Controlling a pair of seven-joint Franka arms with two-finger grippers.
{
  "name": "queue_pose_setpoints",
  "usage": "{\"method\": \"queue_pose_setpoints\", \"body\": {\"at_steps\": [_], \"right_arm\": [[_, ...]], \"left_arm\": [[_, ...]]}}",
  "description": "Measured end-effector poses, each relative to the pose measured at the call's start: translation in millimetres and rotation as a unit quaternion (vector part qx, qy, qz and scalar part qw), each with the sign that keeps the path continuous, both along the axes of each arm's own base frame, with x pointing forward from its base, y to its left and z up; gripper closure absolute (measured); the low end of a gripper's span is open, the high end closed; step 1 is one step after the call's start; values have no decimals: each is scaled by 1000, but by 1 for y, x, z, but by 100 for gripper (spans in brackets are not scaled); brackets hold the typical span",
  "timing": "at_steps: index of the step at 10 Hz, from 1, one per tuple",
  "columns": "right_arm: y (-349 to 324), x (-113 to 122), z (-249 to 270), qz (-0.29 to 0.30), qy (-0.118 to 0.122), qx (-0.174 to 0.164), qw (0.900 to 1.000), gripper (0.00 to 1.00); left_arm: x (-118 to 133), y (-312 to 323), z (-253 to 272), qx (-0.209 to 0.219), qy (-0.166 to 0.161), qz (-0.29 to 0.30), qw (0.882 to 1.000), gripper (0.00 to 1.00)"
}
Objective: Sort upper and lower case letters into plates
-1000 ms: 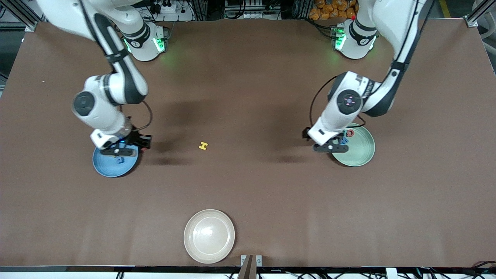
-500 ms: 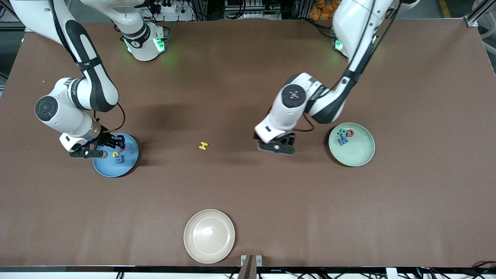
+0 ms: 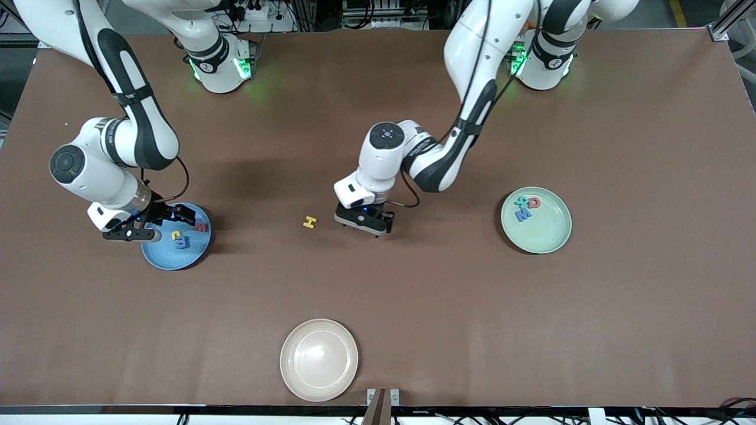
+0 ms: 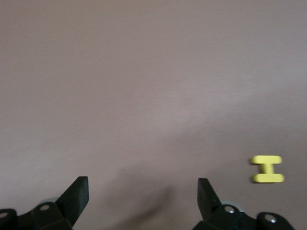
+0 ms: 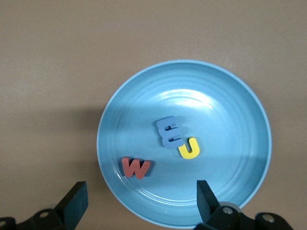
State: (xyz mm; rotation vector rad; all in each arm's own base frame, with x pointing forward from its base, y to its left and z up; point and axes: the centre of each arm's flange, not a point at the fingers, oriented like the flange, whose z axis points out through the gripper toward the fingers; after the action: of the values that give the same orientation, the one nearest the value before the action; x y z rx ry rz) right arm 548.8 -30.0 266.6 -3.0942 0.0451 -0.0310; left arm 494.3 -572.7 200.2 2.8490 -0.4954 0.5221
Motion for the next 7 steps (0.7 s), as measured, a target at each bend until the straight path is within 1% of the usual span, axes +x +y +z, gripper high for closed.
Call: {"method": "queue_pose_setpoints", "body": {"at_steps": [2, 3, 4, 5, 6, 7], "right_arm": [[-9, -5, 21, 12, -5, -15, 1000, 0], [-18, -12, 31, 12, -2, -21, 1000, 0], [-28, -19, 45, 8, 7, -23, 1000, 0], [-33, -26, 65, 3, 12, -20, 1000, 0], [-34, -31, 87, 1, 9, -19, 1000, 0], [-35, -35, 109, 0, 7, -17, 1000, 0]], "left_arm": [[-12, -25, -8, -14, -57, -29, 998, 0], [-21, -36, -8, -6, -84, -41, 996, 0], [-35, -49, -8, 5, -108, -41, 993, 0], [-53, -61, -12, 13, -124, -40, 991, 0], [-65, -69, -18, 16, -131, -41, 990, 0], [-67, -74, -19, 10, -133, -36, 990, 0]]}}
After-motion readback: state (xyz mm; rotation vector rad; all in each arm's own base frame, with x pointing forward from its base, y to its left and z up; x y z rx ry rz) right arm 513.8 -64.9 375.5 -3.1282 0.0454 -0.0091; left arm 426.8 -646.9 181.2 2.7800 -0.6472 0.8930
